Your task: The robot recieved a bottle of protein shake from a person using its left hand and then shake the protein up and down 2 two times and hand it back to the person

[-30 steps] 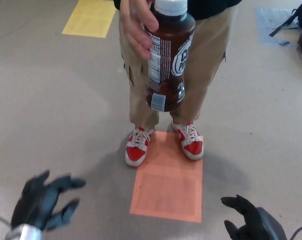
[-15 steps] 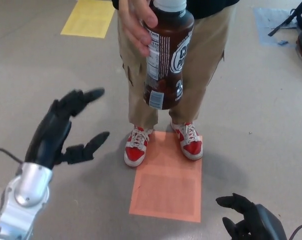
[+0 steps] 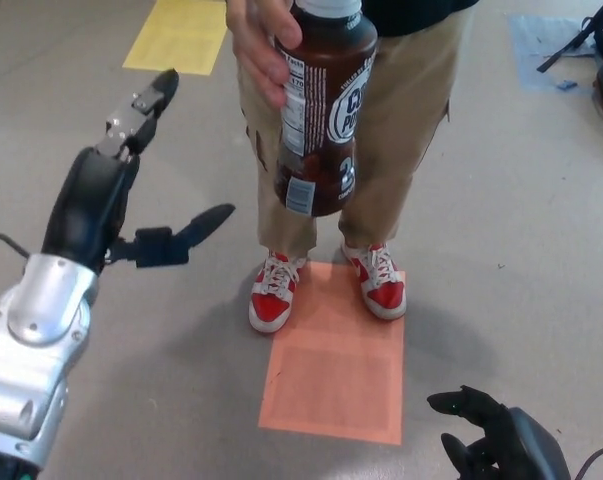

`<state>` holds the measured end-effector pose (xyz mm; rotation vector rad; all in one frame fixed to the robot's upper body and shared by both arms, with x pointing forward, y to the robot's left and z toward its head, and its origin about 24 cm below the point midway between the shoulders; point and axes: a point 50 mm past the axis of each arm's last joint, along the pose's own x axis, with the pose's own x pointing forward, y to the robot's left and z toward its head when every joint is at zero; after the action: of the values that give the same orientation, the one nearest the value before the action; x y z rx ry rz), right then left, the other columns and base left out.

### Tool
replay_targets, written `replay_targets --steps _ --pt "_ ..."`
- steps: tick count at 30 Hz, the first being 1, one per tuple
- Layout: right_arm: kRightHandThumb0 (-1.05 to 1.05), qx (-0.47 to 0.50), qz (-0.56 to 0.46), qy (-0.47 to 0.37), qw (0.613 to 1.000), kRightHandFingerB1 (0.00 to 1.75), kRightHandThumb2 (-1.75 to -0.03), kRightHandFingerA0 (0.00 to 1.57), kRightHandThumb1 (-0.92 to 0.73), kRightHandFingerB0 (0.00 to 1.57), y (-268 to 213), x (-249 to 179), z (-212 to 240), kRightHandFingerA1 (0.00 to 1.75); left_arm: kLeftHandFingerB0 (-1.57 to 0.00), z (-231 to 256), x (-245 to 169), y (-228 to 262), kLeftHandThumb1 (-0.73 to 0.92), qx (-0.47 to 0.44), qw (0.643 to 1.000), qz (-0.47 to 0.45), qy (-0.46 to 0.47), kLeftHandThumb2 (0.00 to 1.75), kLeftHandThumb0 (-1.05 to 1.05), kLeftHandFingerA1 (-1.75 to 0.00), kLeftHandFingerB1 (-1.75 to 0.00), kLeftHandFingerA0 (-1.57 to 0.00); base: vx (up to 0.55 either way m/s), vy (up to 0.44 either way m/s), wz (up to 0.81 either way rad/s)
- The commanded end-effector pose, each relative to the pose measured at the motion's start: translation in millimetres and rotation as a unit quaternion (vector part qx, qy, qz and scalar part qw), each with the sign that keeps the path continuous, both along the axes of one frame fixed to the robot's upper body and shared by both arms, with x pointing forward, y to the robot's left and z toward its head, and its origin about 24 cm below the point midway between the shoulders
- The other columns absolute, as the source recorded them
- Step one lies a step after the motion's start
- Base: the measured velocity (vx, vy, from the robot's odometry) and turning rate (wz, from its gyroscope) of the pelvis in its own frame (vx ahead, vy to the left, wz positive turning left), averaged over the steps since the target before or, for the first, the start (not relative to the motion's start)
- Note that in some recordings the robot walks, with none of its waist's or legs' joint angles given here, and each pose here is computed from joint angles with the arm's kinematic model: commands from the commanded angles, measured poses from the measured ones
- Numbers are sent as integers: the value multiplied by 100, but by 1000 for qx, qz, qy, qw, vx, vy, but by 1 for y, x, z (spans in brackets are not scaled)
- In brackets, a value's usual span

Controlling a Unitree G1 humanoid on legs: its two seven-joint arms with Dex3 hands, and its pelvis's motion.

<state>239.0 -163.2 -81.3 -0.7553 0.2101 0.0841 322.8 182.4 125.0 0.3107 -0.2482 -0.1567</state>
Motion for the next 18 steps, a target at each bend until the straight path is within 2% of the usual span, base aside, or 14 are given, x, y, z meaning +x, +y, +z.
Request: replay_targets --steps 1,7,13,18 --pt "-27 11 -10 -41 999 46 -65 99 -76 62 -5 -2 4 55 0 50 5 -40 50 -185 909 -241 285 61 -66 -4 0 0 0 0 0" --pt "-26 -5 -1 -52 999 45 -63 98 -77 62 -6 -6 3 58 0 47 4 -57 54 -157 910 -233 303 57 -79 0 0 0 0 0 0" --pt "-24 4 -10 -53 999 46 -63 99 -71 63 -5 -9 2 57 0 38 2 -73 57 -131 902 -233 338 58 -82 0 0 0 0 0 0" --pt "-24 12 -5 -41 999 46 -63 98 -72 61 -7 -17 -2 58 0 19 -7 -83 56 -123 888 -244 370 58 -79 0 0 0 0 0 0"
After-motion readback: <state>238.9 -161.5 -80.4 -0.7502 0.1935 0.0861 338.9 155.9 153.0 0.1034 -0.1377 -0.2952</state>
